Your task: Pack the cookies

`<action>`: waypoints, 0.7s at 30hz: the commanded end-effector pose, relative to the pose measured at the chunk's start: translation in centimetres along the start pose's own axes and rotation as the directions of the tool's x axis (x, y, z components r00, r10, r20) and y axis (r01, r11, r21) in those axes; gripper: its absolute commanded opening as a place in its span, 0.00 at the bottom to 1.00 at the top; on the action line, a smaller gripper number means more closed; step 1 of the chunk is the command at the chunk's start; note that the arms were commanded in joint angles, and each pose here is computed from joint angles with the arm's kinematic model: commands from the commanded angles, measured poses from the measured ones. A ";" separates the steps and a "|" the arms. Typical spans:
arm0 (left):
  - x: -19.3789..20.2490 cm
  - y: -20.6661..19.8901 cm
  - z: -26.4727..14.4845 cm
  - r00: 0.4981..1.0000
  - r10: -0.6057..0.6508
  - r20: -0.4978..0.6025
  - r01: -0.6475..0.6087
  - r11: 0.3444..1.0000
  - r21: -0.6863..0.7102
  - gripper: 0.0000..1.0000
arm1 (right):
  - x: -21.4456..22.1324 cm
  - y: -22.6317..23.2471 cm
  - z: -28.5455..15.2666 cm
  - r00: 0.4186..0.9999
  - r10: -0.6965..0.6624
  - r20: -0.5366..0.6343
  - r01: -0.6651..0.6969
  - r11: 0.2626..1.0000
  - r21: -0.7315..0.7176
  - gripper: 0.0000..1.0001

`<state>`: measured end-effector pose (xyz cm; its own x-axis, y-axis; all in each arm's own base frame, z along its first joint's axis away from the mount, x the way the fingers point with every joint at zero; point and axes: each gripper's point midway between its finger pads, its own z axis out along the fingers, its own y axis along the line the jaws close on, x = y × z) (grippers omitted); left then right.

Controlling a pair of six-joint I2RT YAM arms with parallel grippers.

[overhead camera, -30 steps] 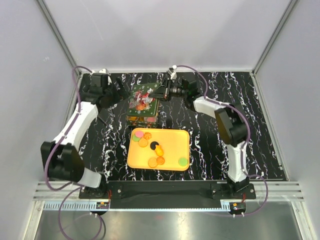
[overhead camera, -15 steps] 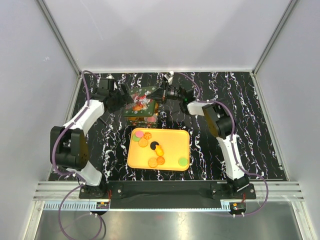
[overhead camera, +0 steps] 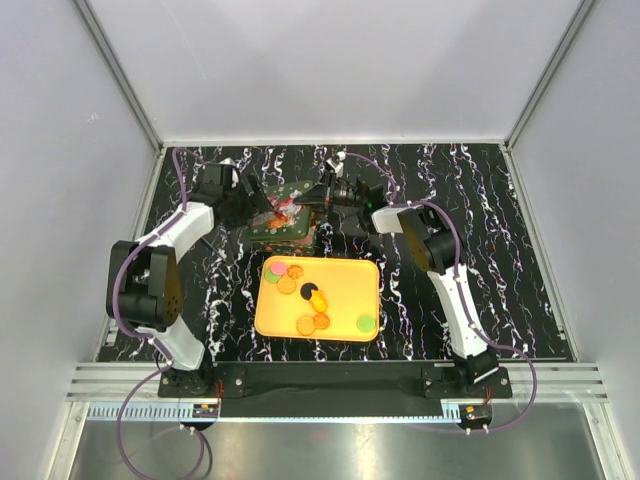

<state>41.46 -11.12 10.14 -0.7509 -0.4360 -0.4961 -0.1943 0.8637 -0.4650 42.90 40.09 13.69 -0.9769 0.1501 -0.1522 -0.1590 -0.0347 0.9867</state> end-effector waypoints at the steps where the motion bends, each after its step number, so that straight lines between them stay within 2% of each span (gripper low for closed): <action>1: -0.2 -1.1 0.5 1.000 0.007 0.022 -0.008 0.997 0.074 0.95 | -0.8 1.8 -0.3 0.997 -0.079 -0.001 0.079 0.995 -0.055 0.00; 8: -0.2 -1.3 0.7 1.000 0.007 0.020 -0.008 0.996 0.087 0.95 | -1.3 0.3 -0.8 0.999 -0.048 0.015 0.049 0.998 -0.036 0.00; 16: 0.4 -0.9 1.3 1.000 0.008 0.000 -0.008 0.997 0.080 0.94 | -1.7 -0.7 -1.5 0.999 -0.028 0.035 0.028 0.999 -0.023 0.13; 21: 0.4 -0.8 1.4 1.000 0.008 -0.003 -0.008 0.997 0.073 0.93 | -1.6 -1.2 -1.8 1.000 -0.014 0.028 0.014 1.000 -0.015 0.16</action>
<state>41.54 -11.96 8.91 -0.7635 -0.4325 -0.4796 -0.1680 0.8501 -0.4991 44.05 38.68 12.42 -0.9770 0.1731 -0.1248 -0.1320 -0.0311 0.9908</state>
